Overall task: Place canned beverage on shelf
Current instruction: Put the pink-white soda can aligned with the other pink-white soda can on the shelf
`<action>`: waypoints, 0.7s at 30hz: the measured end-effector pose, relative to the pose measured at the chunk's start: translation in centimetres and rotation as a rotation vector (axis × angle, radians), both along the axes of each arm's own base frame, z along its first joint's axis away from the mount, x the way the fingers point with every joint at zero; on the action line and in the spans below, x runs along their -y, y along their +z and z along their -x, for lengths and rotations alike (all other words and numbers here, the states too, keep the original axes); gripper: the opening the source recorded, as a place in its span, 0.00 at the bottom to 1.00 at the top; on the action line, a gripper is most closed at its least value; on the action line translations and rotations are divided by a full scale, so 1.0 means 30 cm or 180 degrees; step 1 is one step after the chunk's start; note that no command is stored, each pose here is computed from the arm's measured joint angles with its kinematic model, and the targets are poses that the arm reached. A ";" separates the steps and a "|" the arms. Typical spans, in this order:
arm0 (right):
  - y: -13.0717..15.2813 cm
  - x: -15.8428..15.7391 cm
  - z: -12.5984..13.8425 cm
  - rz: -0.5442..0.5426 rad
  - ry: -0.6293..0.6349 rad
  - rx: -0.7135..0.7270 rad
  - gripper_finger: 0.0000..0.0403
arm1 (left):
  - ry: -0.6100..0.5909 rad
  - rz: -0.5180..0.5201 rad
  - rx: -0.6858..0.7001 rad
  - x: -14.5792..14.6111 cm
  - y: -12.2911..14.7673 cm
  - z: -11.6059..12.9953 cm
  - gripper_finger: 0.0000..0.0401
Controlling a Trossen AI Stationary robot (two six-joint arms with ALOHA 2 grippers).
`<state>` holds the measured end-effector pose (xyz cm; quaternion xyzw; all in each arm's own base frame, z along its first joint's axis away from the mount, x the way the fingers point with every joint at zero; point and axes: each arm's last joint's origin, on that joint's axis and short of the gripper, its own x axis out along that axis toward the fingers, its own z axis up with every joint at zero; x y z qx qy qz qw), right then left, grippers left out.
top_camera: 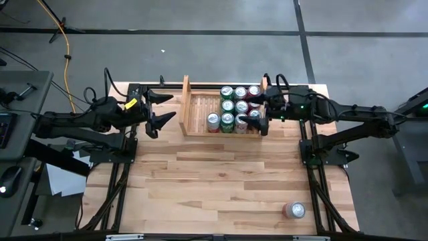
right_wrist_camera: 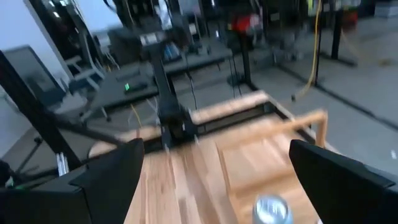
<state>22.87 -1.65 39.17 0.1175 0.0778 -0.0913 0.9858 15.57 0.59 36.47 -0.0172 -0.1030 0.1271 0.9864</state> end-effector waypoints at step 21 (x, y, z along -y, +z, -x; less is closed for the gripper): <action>0.031 -0.001 -0.004 0.0128 0.0039 0.0287 0.96 | -0.0554 0.0283 -0.0118 0.016 -0.028 -0.054 0.77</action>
